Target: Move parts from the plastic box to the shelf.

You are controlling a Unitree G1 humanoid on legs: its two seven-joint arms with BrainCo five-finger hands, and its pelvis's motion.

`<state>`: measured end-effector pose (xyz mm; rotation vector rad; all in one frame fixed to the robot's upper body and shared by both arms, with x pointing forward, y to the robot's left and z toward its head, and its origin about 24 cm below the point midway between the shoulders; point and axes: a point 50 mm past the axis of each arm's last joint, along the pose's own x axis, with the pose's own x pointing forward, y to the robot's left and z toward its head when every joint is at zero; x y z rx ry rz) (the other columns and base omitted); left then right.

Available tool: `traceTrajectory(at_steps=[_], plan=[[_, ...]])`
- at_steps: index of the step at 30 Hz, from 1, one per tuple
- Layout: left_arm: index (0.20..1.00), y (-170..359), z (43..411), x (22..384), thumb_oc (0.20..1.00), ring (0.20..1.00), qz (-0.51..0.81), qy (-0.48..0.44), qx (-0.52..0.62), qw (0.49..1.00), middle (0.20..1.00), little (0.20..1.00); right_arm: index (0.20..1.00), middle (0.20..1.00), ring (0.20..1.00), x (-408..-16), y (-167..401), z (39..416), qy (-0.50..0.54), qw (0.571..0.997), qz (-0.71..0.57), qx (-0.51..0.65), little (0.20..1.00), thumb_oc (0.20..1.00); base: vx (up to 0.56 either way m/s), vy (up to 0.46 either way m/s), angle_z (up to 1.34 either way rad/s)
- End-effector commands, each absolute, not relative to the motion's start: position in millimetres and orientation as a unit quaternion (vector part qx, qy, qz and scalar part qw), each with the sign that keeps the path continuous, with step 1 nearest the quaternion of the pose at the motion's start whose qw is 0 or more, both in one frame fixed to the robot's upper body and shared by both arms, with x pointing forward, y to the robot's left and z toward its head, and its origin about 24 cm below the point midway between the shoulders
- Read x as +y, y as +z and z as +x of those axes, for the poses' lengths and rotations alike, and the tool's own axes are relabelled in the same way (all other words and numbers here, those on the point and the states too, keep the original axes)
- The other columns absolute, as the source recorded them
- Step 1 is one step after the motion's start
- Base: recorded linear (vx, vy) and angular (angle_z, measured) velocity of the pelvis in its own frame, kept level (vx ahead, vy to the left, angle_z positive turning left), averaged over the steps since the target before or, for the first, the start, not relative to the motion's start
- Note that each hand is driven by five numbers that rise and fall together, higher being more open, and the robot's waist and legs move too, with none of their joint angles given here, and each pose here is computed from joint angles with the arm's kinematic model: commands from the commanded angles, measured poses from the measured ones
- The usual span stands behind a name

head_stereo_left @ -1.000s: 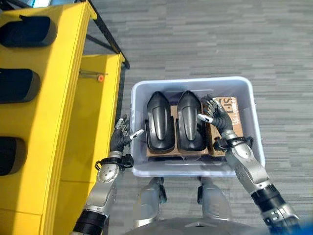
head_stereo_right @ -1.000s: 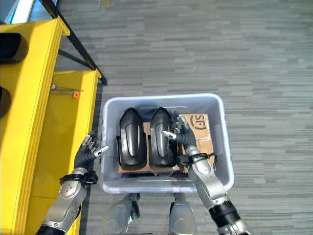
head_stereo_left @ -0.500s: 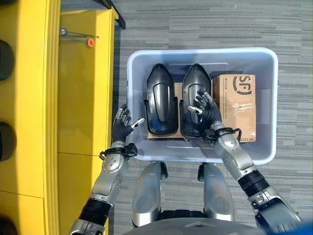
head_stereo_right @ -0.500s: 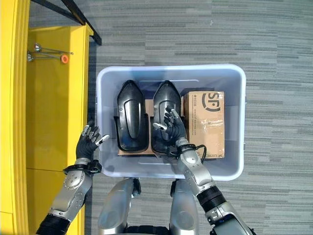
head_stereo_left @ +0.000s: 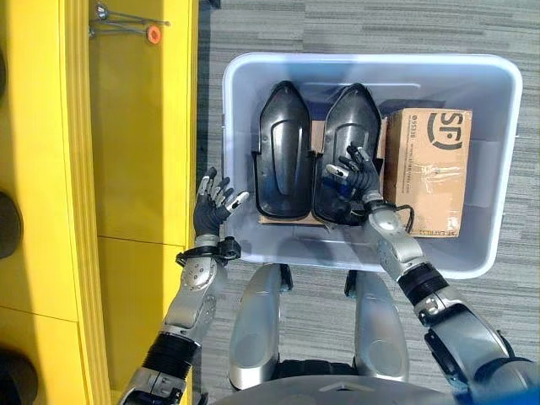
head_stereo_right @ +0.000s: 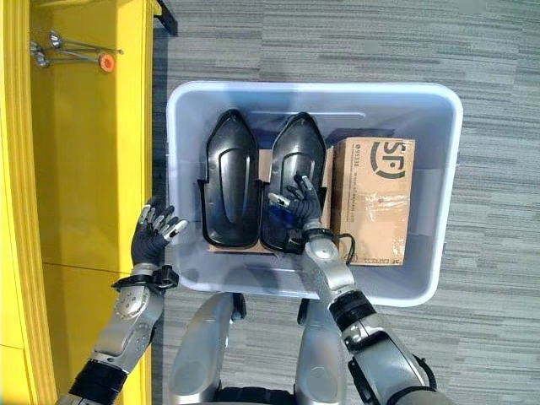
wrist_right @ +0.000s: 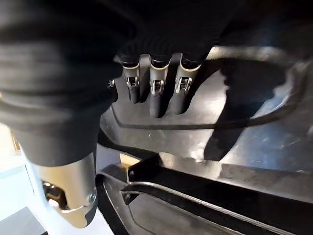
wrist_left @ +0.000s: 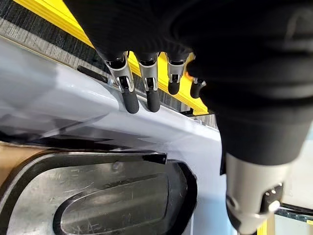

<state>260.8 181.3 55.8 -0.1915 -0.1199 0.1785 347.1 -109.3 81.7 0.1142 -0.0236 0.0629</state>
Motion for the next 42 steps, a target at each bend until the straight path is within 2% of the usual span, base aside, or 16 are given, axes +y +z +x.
traceTrajectory(at_steps=[1, 10, 17, 26, 28, 42], plan=[[1.000, 55.9, 255.1, 180.6, 1.000, 1.000, -0.094, 0.088, -0.062, 0.990, 1.000, 1.000, 1.000, 1.000, 1.000, -88.6, 77.9, 347.4, 0.061, 0.996, 0.060, -0.003, 1.000, 1.000, 0.00, -0.002, 0.04], [1.000, 66.1, 260.0, 180.4, 1.000, 1.000, -0.094, 0.092, -0.085, 0.988, 1.000, 1.000, 1.000, 1.000, 1.000, -81.0, 75.6, 349.6, 0.085, 0.996, 0.013, 0.001, 1.000, 1.000, 0.00, 0.008, 0.07], [1.000, 65.5, 261.0, 182.1, 1.000, 1.000, -0.096, 0.100, -0.082, 0.987, 1.000, 1.000, 1.000, 1.000, 1.000, -75.0, 72.5, 340.2, 0.103, 0.994, 0.026, -0.002, 1.000, 1.000, 0.00, 0.003, 0.01], [1.000, 68.0, 261.9, 187.5, 1.000, 1.000, -0.087, 0.123, -0.085, 0.985, 1.000, 1.000, 1.000, 1.000, 1.000, -80.4, 106.7, 312.4, 0.135, 0.984, 0.024, -0.114, 1.000, 1.000, 0.00, 0.000, 0.00], [1.000, 69.3, 261.2, 190.9, 1.000, 1.000, -0.079, 0.129, -0.086, 0.985, 1.000, 1.000, 1.000, 1.000, 1.000, -92.7, 119.3, 307.4, 0.120, 0.979, -0.054, -0.158, 1.000, 1.000, -0.03, 0.003, 0.00], [1.000, 75.9, 255.0, 201.1, 1.000, 1.000, -0.061, 0.156, -0.102, 0.981, 1.000, 1.000, 1.000, 1.000, 1.000, -114.2, 157.7, 275.8, 0.079, 0.960, 0.001, -0.268, 1.000, 1.000, -0.01, 0.004, -0.05]])
